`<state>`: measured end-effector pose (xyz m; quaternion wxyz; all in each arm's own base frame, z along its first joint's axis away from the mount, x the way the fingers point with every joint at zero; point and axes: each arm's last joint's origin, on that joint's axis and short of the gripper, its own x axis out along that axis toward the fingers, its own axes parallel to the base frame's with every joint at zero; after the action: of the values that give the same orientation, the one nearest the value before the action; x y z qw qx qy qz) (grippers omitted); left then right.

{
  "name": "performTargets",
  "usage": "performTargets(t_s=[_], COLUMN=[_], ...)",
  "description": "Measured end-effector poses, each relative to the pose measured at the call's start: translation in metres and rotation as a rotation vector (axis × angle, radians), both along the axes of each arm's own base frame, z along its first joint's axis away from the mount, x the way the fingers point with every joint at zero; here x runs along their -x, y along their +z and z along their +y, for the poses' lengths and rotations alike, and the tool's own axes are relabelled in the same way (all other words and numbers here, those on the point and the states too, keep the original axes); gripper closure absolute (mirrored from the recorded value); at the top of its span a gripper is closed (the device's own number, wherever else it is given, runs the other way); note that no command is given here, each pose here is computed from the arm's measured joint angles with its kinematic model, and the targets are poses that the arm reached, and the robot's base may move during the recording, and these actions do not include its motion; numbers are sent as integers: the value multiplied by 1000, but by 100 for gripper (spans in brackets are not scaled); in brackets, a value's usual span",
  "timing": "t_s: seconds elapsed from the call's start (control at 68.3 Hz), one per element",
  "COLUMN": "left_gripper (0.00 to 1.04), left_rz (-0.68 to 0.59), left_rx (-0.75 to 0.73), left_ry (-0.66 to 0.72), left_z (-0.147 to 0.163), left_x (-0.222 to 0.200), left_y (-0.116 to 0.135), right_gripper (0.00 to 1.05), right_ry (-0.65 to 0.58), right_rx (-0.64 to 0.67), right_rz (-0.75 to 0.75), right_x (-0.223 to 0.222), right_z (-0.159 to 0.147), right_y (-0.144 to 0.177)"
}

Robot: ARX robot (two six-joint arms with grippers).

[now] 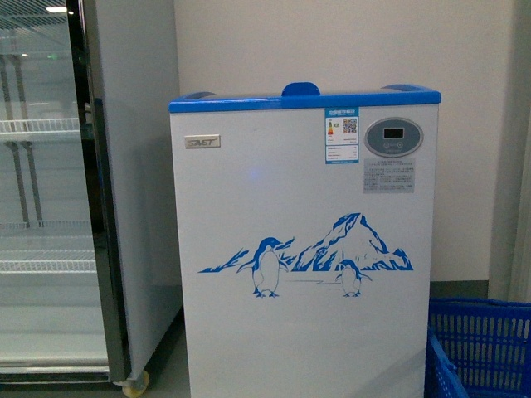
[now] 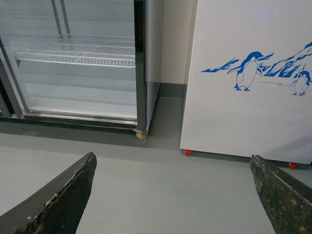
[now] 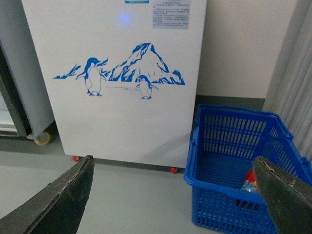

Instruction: Put drink in fridge

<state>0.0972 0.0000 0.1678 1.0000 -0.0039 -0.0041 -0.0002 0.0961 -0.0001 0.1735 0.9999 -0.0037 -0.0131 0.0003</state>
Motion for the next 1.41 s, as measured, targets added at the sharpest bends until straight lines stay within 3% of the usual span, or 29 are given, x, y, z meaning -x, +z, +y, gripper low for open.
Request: performTargets(t_s=[1.361, 1.405], left_gripper=[8, 8], left_rz=[0, 0], left_rx=[0, 0], left_ry=[-1, 0], left_z=[0, 0], left_x=[0, 0], left_y=[0, 0], right_gripper=[7, 7], right_ry=[-2, -56], right_rx=[0, -10], right_rz=[0, 7], right_x=[0, -1], right_z=[0, 0], right_y=[0, 0])
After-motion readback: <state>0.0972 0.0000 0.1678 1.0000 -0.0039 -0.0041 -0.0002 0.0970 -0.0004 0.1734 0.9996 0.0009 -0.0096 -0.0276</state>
